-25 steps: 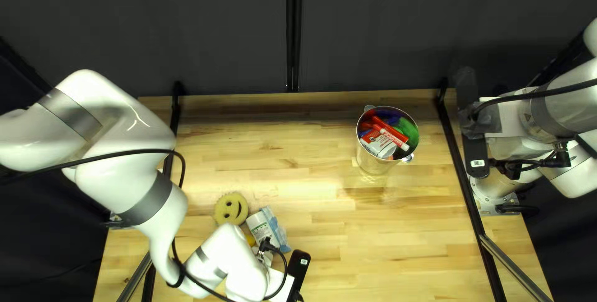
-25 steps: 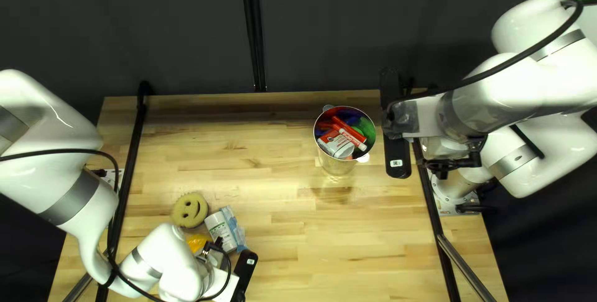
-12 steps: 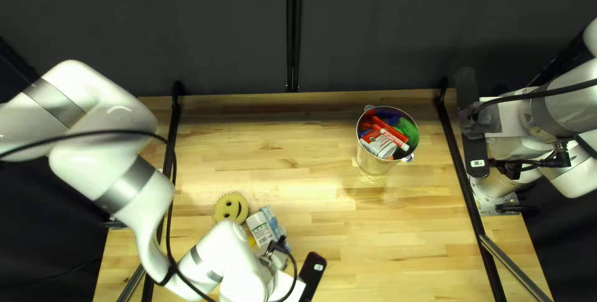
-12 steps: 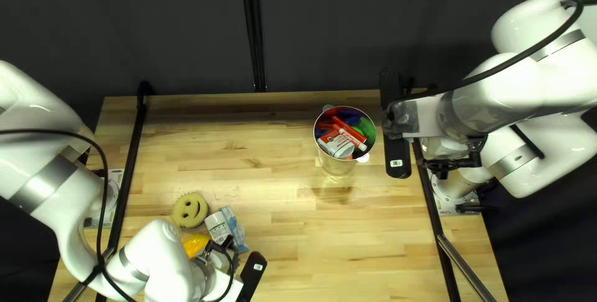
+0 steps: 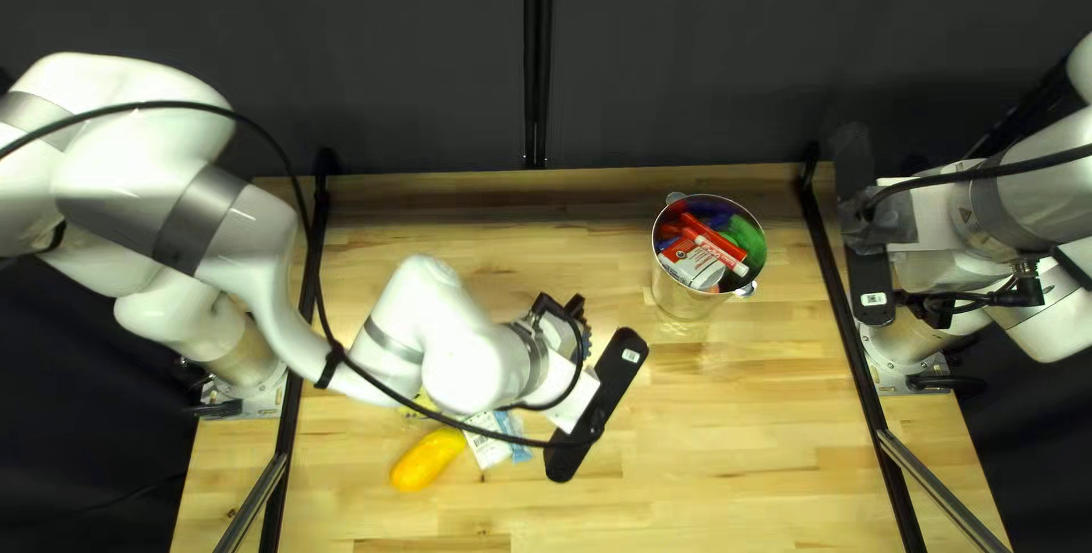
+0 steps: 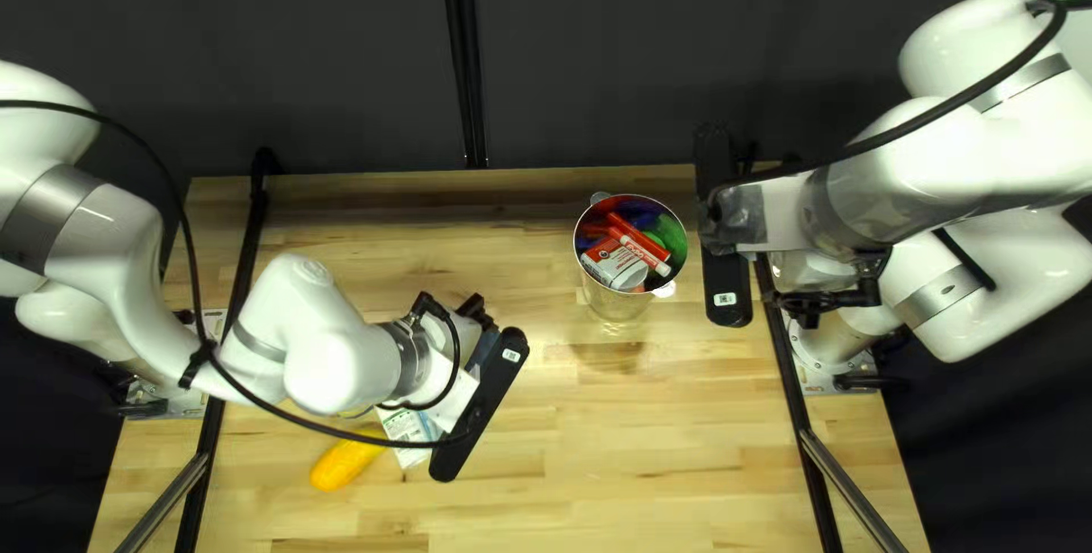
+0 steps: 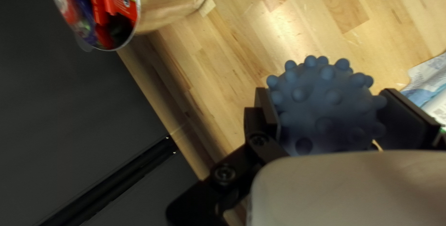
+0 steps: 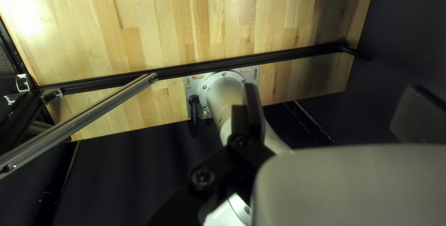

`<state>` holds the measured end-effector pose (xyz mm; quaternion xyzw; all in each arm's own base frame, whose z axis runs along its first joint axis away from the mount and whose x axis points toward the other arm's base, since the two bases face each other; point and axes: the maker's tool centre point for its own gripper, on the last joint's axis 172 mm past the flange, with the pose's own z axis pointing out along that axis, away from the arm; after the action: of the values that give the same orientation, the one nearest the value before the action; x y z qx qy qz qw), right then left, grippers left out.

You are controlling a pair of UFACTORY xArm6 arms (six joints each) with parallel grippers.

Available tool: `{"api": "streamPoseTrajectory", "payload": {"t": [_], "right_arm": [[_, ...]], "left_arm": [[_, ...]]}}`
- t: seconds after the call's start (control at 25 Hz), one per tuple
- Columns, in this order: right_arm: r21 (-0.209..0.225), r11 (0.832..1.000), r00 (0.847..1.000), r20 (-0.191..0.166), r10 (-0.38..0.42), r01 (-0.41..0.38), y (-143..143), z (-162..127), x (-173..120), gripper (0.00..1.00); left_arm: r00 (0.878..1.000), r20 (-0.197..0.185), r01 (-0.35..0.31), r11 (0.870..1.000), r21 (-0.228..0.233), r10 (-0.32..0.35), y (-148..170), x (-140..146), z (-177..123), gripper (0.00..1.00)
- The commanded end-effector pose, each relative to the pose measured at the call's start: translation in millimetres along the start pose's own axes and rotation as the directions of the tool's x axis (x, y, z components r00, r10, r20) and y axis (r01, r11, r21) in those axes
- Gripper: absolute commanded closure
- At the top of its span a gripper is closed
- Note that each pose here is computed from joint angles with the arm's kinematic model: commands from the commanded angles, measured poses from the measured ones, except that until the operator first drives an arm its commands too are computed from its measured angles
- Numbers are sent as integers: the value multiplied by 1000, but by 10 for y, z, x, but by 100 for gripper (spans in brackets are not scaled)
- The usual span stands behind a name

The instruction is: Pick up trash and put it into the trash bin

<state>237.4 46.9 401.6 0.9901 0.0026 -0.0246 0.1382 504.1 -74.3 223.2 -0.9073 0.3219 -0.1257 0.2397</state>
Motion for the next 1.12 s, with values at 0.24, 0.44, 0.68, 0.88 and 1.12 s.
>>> {"api": "streamPoseTrajectory", "payload": {"t": [0.24,0.44,0.68,0.88,1.12], "right_arm": [[-27,1000,1000,-1,1,-1,-5,-23,-5,0],[-66,998,1000,-1,5,-6,-6,-90,-6,0],[-72,997,1000,-1,12,-12,2,-79,-16,0],[-72,997,1000,-1,12,-12,2,-79,-16,0],[-72,997,1000,-1,12,-12,2,-79,-16,0]], "left_arm": [[996,-28,85,996,37,-84,-150,63,48,100],[982,-75,182,978,103,-174,-703,91,290,100],[973,-124,212,966,146,-195,-1554,302,494,100],[961,-163,249,959,139,-226,-2032,380,718,100],[940,-214,291,952,92,-266,-2318,435,993,100]]}}
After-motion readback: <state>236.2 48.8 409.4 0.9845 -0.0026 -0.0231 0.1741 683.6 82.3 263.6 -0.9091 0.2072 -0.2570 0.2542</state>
